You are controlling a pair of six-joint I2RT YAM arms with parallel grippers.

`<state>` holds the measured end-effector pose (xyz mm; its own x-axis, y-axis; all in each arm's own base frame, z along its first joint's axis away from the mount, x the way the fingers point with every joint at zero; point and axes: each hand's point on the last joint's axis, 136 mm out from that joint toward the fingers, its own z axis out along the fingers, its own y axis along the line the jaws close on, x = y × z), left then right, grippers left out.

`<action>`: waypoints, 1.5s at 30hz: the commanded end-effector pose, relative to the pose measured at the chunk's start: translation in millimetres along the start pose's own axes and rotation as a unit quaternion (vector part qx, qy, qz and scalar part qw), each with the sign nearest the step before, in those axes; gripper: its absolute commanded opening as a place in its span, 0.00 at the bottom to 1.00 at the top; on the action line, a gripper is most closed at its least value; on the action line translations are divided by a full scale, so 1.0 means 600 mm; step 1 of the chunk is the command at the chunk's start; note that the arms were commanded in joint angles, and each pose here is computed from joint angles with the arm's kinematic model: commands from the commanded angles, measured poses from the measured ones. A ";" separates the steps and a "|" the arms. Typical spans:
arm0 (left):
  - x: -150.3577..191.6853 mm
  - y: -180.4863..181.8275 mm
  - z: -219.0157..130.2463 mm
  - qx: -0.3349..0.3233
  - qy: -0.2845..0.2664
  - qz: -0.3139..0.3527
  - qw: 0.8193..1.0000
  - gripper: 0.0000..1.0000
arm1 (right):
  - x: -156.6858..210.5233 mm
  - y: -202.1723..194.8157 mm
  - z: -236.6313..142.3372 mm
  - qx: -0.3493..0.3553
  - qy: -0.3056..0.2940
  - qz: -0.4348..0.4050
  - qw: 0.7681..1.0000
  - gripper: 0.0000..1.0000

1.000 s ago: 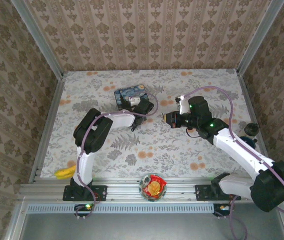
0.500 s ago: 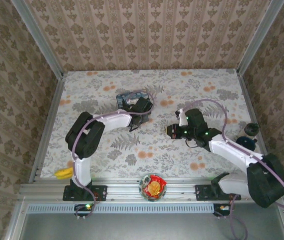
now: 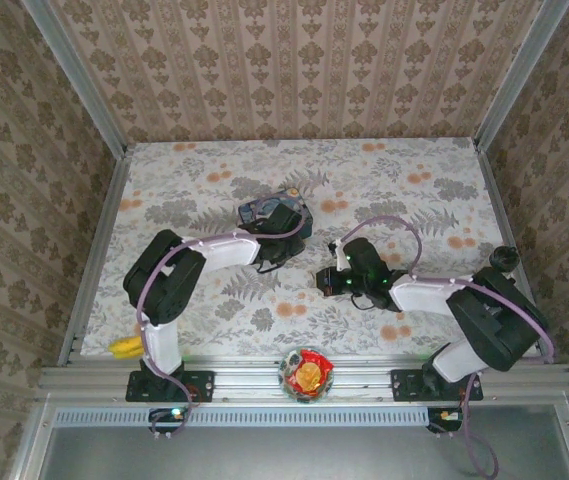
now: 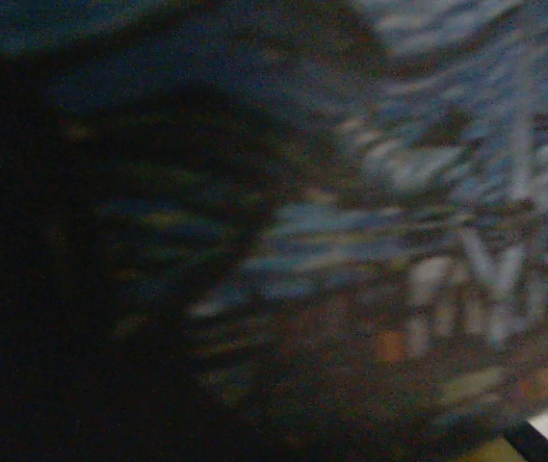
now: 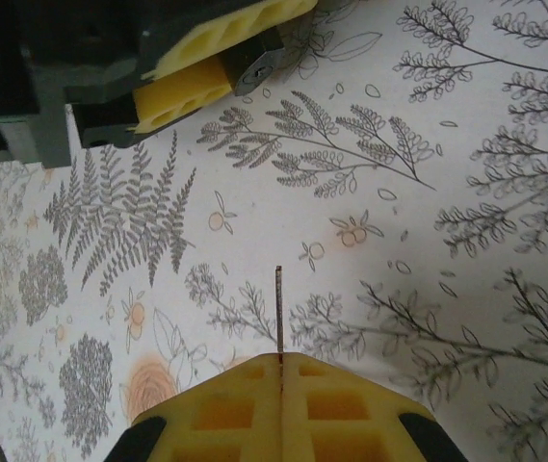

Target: Unlock the padlock with the key

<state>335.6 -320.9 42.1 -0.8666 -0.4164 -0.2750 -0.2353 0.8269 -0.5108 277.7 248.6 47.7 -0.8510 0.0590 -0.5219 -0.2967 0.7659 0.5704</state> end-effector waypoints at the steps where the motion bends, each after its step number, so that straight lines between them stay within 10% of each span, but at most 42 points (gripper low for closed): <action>1: 0.001 -0.031 -0.021 0.039 0.010 -0.022 0.999 0.14 | -0.033 0.004 0.013 -0.004 -0.046 -0.003 0.999 0.00; 45: 0.017 -0.023 -0.020 0.031 0.040 -0.003 0.999 0.13 | -0.080 0.007 0.060 -0.020 -0.048 0.013 0.999 0.00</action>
<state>325.4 -330.2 42.3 -0.8946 -0.3954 -0.2081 -0.2323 0.8095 -0.5393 324.3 265.0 43.9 -0.8276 0.1361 -0.5446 -0.2686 0.7558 0.5972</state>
